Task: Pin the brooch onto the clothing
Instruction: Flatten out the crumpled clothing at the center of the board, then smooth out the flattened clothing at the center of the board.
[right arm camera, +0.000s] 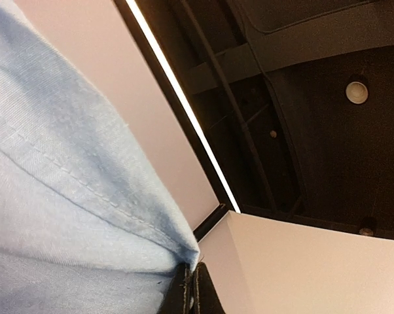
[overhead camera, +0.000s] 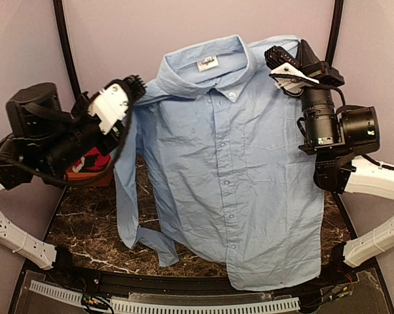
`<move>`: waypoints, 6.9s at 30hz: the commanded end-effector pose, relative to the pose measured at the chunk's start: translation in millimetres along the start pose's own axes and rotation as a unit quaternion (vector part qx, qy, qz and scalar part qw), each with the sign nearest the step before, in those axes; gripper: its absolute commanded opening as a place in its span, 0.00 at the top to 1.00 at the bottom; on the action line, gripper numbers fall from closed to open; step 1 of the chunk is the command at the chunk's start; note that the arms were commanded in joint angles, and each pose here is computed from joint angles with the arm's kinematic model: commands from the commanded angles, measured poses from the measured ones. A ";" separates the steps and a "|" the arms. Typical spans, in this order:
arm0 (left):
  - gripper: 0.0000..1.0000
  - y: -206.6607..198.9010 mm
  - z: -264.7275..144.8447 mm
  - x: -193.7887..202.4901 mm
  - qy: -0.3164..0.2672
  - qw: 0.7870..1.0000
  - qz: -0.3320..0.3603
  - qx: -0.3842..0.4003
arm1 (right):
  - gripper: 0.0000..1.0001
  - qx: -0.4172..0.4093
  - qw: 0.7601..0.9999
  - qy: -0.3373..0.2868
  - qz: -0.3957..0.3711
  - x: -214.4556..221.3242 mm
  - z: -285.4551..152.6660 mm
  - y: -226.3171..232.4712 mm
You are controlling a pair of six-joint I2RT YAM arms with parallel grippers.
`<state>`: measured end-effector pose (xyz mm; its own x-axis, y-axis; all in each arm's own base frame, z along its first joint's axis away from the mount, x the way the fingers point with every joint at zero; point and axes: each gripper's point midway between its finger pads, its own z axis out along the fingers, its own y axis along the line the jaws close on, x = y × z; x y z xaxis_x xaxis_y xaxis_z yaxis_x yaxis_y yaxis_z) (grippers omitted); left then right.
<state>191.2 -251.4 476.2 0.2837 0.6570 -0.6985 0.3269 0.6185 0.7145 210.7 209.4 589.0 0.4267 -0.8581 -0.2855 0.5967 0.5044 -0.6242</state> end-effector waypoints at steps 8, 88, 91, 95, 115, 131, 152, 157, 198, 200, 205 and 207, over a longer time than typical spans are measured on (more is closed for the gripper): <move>0.99 -6.6 99.3 145.2 0.247 0.957 0.093 -0.123 | 1.00 -0.207 0.968 0.142 -0.004 139.6 0.2 197.4; 0.01 -69.4 209.0 307.9 0.383 0.874 -0.288 -0.083 | 0.21 -0.750 0.652 -0.020 0.109 -30.6 -325.0 413.9; 0.01 -66.3 186.5 299.8 0.366 0.872 -0.316 -0.075 | 0.25 -0.762 0.636 -0.009 0.121 -46.2 -341.0 424.9; 0.01 -65.4 158.6 292.3 0.348 0.874 -0.332 -0.072 | 0.26 -0.772 0.621 -0.008 0.139 -60.6 -354.9 427.0; 0.01 -72.4 119.2 277.4 0.328 0.883 -0.329 -0.066 | 0.53 -0.822 0.551 -0.001 0.146 -80.2 -396.3 433.0; 0.01 -77.6 113.4 277.0 0.324 0.884 -0.334 -0.056 | 1.00 -0.838 0.527 0.018 0.139 -74.4 -392.5 432.4; 0.01 -81.4 108.4 269.6 0.317 0.889 -0.327 -0.031 | 0.91 -0.909 0.367 0.019 0.196 -69.7 -384.3 328.9; 0.01 -85.6 109.9 273.7 0.325 0.892 -0.314 -0.028 | 0.51 -0.910 0.372 0.018 0.182 -65.7 -377.5 327.9; 0.19 -257.8 177.2 347.4 0.408 0.875 0.153 0.211 | 0.30 -0.713 0.616 0.279 0.186 107.8 -239.4 491.4; 0.31 -260.1 184.0 347.5 0.403 0.878 0.154 0.208 | 0.31 -0.712 0.615 0.285 0.182 113.6 -240.9 496.1; 0.67 -252.8 201.1 335.2 0.387 0.892 0.130 0.193 | 0.31 -0.710 0.619 0.294 0.166 126.6 -241.2 507.4; 0.77 -246.2 205.3 328.7 0.382 0.898 0.113 0.189 | 0.31 -0.706 0.622 0.300 0.156 135.2 -240.5 512.5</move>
<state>374.4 -266.2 36.7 -0.2676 0.9566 -0.1153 0.6949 0.2745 0.6647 393.5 336.4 60.9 -0.1932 -0.8278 -0.5267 -0.8463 0.4122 -0.3374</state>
